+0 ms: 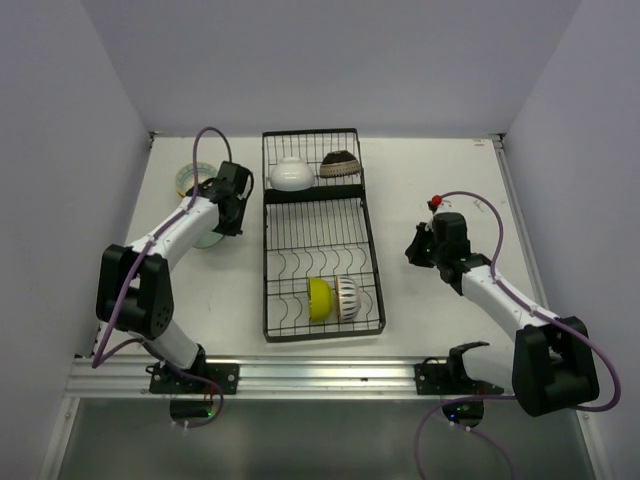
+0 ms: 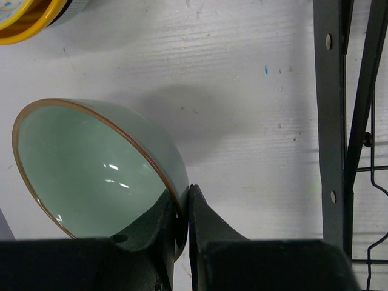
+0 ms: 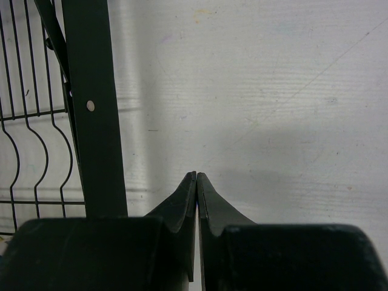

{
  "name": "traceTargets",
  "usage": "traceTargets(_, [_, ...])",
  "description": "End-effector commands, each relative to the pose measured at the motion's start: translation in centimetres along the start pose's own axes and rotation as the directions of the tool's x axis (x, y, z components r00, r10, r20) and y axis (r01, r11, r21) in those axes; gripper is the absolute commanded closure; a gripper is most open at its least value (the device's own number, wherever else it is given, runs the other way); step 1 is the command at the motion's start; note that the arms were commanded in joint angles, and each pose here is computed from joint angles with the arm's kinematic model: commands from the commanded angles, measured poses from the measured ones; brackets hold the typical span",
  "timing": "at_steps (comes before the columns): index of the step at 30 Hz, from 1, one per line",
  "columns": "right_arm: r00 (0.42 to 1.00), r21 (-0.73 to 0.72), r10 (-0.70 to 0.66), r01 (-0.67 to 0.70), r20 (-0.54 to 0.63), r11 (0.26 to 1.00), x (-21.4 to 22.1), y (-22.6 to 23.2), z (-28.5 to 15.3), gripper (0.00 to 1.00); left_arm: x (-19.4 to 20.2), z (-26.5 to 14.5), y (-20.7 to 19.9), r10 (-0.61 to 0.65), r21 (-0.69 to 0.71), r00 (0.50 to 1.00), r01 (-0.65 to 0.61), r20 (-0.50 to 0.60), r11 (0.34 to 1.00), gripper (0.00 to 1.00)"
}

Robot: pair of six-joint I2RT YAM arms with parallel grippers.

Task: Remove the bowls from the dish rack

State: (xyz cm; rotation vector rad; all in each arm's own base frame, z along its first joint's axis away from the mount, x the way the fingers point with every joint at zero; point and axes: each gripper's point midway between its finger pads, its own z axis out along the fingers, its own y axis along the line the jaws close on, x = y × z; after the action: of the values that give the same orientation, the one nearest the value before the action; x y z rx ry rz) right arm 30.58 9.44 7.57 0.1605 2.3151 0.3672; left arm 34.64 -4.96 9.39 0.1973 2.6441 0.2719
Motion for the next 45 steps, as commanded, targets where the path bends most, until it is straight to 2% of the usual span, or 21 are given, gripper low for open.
traceTargets(1, [1.000,-0.033,-0.010,0.011,0.022,0.999,-1.1,0.9,-0.2,0.96,-2.0,-0.6,1.5,0.015,-0.074,0.998,-0.011,0.060,0.997,1.00])
traceTargets(14, [1.000,-0.034,-0.013,0.013,0.013,0.999,-1.0,1.0,0.0,0.94,0.9,2.7,2.2,0.021,-0.170,0.999,-0.027,-0.039,0.985,0.98])
traceTargets(19, [1.000,-0.027,-0.013,0.014,0.009,1.000,-0.9,0.9,0.1,0.89,1.2,3.2,1.9,0.021,-0.156,0.999,-0.028,-0.042,0.987,0.83])
traceTargets(21, [1.000,-0.026,-0.012,0.013,0.008,1.000,-0.9,0.8,0.2,0.86,1.3,3.3,1.7,0.022,-0.150,0.999,-0.028,-0.044,0.988,0.72])
traceTargets(22, [1.000,-0.025,-0.011,0.011,0.005,1.000,-0.8,0.8,0.3,0.84,1.3,3.4,1.7,0.023,-0.149,0.999,-0.030,-0.044,0.988,0.60])
traceTargets(23, [1.000,-0.024,-0.010,0.011,0.002,1.000,-0.8,0.8,0.4,0.83,1.2,3.4,1.6,0.021,-0.147,0.999,-0.027,-0.043,0.989,0.55])
traceTargets(26, [1.000,-0.019,-0.013,0.013,-0.006,1.000,-0.7,0.7,0.5,0.78,1.2,3.6,1.6,0.021,-0.148,0.999,-0.028,-0.047,0.989,0.44])
traceTargets(29, [1.000,-0.017,-0.013,0.013,-0.002,1.000,-0.9,0.7,0.5,0.74,0.7,3.2,1.8,0.012,-0.158,0.999,-0.016,-0.030,0.987,0.38])
traceTargets(35, [1.000,-0.036,-0.011,0.011,-0.014,0.999,-0.4,1.0,0.7,0.62,-2.7,-0.9,2.9,-0.055,-0.146,0.987,0.078,0.154,0.986,0.36])
traceTargets(37, [1.000,-0.041,-0.011,0.010,-0.019,0.999,-0.4,1.1,0.8,0.61,-4.1,-3.6,3.2,-0.093,-0.108,0.962,0.124,0.258,0.986,0.34])
traceTargets(38, [1.000,-0.038,-0.010,0.009,-0.025,0.999,-0.3,1.0,0.9,0.57,-5.4,-5.7,3.5,-0.119,-0.074,0.928,0.154,0.352,0.985,0.34])
traceTargets(40, [1.000,-0.036,-0.010,0.009,-0.027,0.999,-0.3,1.0,0.9,0.56,-5.0,-6.7,1.9,-0.139,0.043,0.901,0.134,0.411,0.990,0.34])
traceTargets(41, [1.000,-0.035,-0.010,0.009,-0.027,0.999,-0.3,0.9,0.9,0.55,-6.8,-9.7,1.5,-0.181,0.127,0.823,0.133,0.538,0.983,0.34])
traceTargets(42, [1.000,-0.038,-0.011,0.010,-0.028,0.999,-0.2,1.0,0.9,0.54,-5.1,-9.2,-1.5,-0.190,0.268,0.826,0.049,0.530,0.962,0.33])
traceTargets(43, [1.000,-0.037,-0.011,0.010,-0.029,0.999,-0.2,1.0,0.8,0.54,-5.1,-10.2,-3.1,-0.207,0.351,0.797,-0.006,0.567,0.936,0.32])
traceTargets(44, [1.000,-0.037,-0.013,0.012,-0.027,0.999,-0.3,1.0,0.8,0.54,-5.9,-11.8,-4.3,-0.237,0.420,0.746,-0.063,0.622,0.906,0.31])
traceTargets(45, [1.000,-0.041,-0.016,0.015,-0.019,0.999,-0.5,1.1,0.5,0.54,-5.2,-13.7,-6.9,-0.279,0.550,0.741,-0.144,0.611,0.823,0.31])
